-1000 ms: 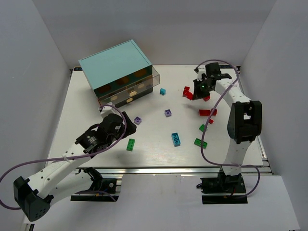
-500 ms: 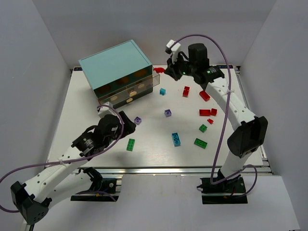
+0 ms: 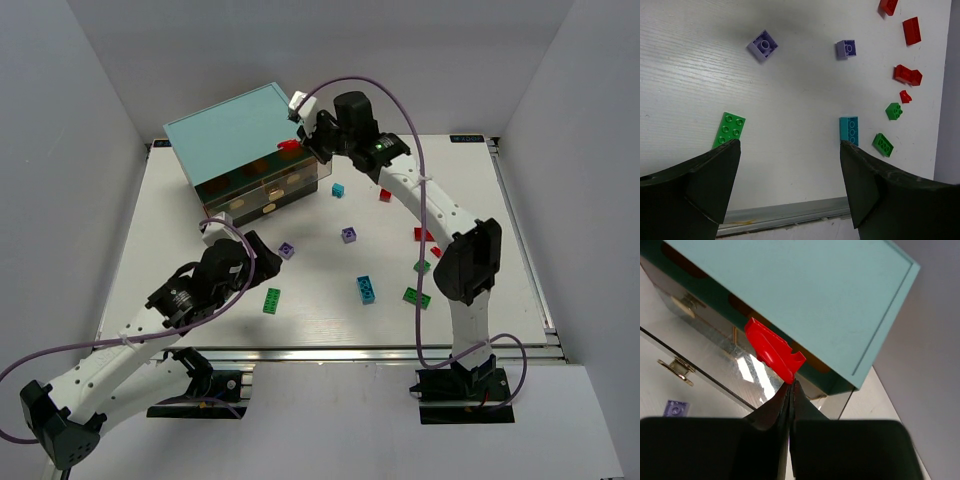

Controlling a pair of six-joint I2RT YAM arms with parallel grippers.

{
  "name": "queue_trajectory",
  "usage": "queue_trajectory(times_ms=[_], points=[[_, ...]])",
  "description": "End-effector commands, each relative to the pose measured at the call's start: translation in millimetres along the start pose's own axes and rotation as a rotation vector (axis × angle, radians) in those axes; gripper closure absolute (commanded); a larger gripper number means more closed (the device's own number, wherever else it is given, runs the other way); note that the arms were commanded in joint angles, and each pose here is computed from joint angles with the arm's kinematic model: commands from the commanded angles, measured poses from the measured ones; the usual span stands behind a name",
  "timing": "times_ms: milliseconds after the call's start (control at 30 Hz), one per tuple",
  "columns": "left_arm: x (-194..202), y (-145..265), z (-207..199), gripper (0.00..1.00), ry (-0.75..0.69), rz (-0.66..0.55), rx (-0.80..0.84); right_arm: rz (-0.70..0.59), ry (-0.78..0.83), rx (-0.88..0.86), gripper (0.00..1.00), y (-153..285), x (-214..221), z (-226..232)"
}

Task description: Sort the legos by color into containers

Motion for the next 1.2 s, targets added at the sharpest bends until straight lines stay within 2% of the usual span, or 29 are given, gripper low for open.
queue_trajectory(times_ms=[0, 100, 167, 200, 300, 367, 533, 567, 633, 667, 733, 767, 833, 867, 900, 967, 1000, 1033, 1067, 1100, 1133, 1167], points=[[-1.3, 3.5, -3.0, 0.1, 0.015, -0.002, 0.037, 0.002, 0.052, 0.066, 1.0, 2.3, -6.7, -11.8], [-1.0, 2.9, -3.1, 0.1, 0.014, -0.002, 0.04, 0.019, 0.071, 0.054, 1.0, 1.2, -3.3, -6.5], [-1.2, 2.3, -4.7, 0.1, 0.009, -0.001, 0.051, 0.028, 0.08, 0.049, 0.89, 1.1, -0.3, -4.2], [-0.7, 1.6, -5.8, 0.09, 0.006, 0.004, 0.057, 0.036, 0.081, 0.047, 0.74, -0.2, 0.8, -2.0], [-0.7, -1.6, -11.9, 0.08, -0.016, 0.019, 0.08, 0.042, 0.084, 0.056, 0.56, 1.5, 0.8, -4.2], [-0.6, -5.5, -16.0, 0.08, -0.035, 0.027, 0.089, 0.037, 0.086, 0.062, 0.53, 3.5, -1.8, -5.5], [0.4, -10.3, -27.7, 0.1, -0.062, 0.06, 0.145, 0.014, 0.059, 0.138, 0.55, 18.3, -20.7, -19.5], [0.4, -13.7, -32.6, 0.19, -0.07, 0.061, 0.171, 0.009, 0.036, 0.187, 0.57, 29.8, -30.7, -27.1], [3.1, -17.9, -39.0, 0.29, -0.082, 0.091, 0.209, 0.018, 0.002, 0.242, 0.6, 45.0, -35.8, -34.9], [4.7, -26.6, -44.8, 0.44, -0.099, 0.1, 0.221, 0.031, -0.021, 0.258, 0.6, 62.9, -38.0, -40.3], [7.0, -36.5, -56.9, 0.53, -0.129, 0.133, 0.268, 0.067, -0.114, 0.263, 0.64, 84.7, -33.7, -42.1], [9.6, -49.9, -65.6, 0.61, -0.149, 0.16, 0.264, 0.132, -0.168, 0.235, 0.68, 97.2, -18.6, -41.8], [12.4, -64.6, -79.7, 0.63, -0.195, 0.202, 0.298, 0.204, -0.291, 0.203, 0.74, 110.7, -0.4, -31.3], [4.8, -68.6, -97.6, 0.63, -0.207, 0.193, 0.328, 0.247, -0.355, 0.21, 0.76, 119.4, 15.5, -34.0], [15.1, -89.7, -99.7, 0.6, -0.239, 0.251, 0.303, 0.339, -0.442, 0.187, 0.81, 126.4, 46.2, -28.2], [9.2, -104.5, -123.0, 0.52, -0.285, 0.252, 0.34, 0.377, -0.61, 0.153, 0.84, 146.7, 77.1, -27.9], [16.9, -126.2, -122.5, 0.4, -0.329, 0.277, 0.306, 0.433, -0.733, 0.118, 0.83, 157.8, 111.1, -20.7], [18.1, -135.4, -126.2, 0.33, -0.346, 0.285, 0.296, 0.392, -0.798, 0.085, 0.82, 176.0, 120.5, -21.1], [9.6, -139.8, -144.3, 0.29, -0.359, 0.262, 0.328, 0.388, -0.834, 0.065, 0.77, 183.3, 129.3, -15.8], [19.2, -162.9, -141.1, 0.23, -0.399, 0.289, 0.29, 0.398, -0.875, 0.056, 0.71, 203.1, 150.8, -11.6], [19.7, -173.4, -146.7, 0.22, -0.418, 0.289, 0.29, 0.367, -0.897, 0.008, 0.64, 208.8, 154.0, -5.8], [10.1, -178.8, -167.7, 0.2, -0.421, 0.258, 0.326, 0.363, -0.904, -0.006, 0.47, 214.2, 158.0, -0.9]])
Point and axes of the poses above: each gripper's point midway between its finger pads, its own y axis back along the fingers, its own z axis along the line the jaws close on, x = y × z, the point moved 9 cm from there along y, back along the fingers, and after that the axes turned 8 degrees about y, right-handed, at the moved point
